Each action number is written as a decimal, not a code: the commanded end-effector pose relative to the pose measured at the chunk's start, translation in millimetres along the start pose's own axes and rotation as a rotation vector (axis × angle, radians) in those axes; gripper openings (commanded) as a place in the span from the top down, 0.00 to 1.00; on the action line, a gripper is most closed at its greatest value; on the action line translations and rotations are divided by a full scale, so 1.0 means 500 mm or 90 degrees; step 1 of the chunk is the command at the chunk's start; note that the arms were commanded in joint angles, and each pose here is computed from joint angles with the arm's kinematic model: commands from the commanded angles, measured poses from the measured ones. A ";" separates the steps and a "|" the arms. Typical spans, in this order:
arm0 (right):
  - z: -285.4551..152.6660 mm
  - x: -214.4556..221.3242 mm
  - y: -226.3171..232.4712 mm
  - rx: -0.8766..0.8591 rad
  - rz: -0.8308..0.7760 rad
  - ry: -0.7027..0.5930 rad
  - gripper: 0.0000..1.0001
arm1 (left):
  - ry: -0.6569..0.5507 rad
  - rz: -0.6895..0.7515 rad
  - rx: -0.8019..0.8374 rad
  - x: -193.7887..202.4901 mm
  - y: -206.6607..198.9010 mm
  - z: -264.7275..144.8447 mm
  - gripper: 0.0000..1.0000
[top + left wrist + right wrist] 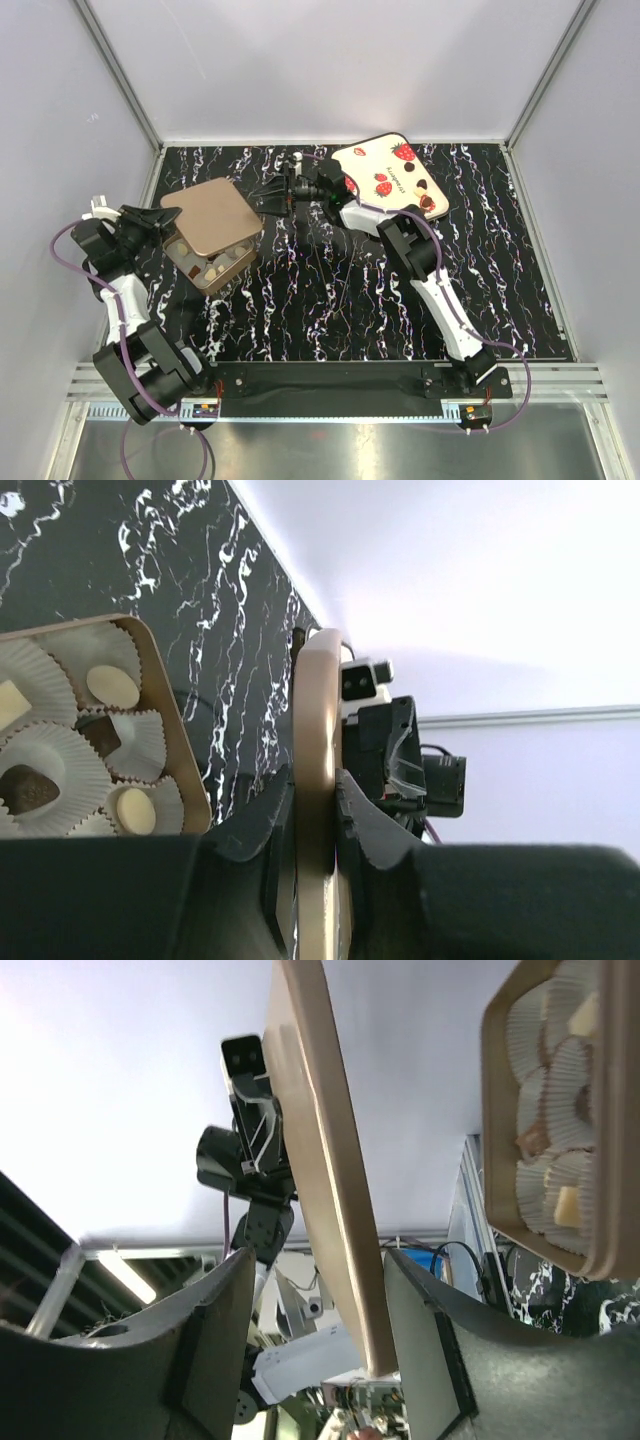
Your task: Pack the chocolate
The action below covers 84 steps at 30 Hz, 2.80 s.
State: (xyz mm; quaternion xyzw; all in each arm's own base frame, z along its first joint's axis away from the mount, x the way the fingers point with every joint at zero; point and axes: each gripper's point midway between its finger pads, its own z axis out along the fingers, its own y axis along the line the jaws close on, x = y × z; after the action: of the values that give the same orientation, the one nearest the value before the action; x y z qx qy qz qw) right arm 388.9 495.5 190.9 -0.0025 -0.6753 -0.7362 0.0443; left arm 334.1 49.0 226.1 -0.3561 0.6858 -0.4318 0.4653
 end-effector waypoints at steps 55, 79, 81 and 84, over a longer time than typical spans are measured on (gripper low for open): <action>0.010 0.008 0.076 -0.082 -0.057 -0.185 1.00 | -0.102 0.112 -0.089 -0.043 -0.005 0.012 0.43; 0.077 0.023 -0.040 -0.027 -0.084 -0.269 1.00 | -0.167 0.055 -0.254 -0.124 0.173 -0.063 0.25; 0.073 0.025 -0.058 -0.015 -0.084 -0.277 1.00 | -0.158 0.066 -0.274 -0.131 0.183 -0.063 0.25; 0.074 0.032 -0.083 0.005 -0.098 -0.276 1.00 | -0.149 0.076 -0.259 -0.138 0.175 -0.055 0.25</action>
State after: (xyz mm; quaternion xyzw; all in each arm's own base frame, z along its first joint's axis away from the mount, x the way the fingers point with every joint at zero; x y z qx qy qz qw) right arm 369.4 531.9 147.0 -0.1244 -0.6826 -0.7099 -0.1215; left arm 309.8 139.1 147.0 -0.4900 0.7187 -0.2204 0.4414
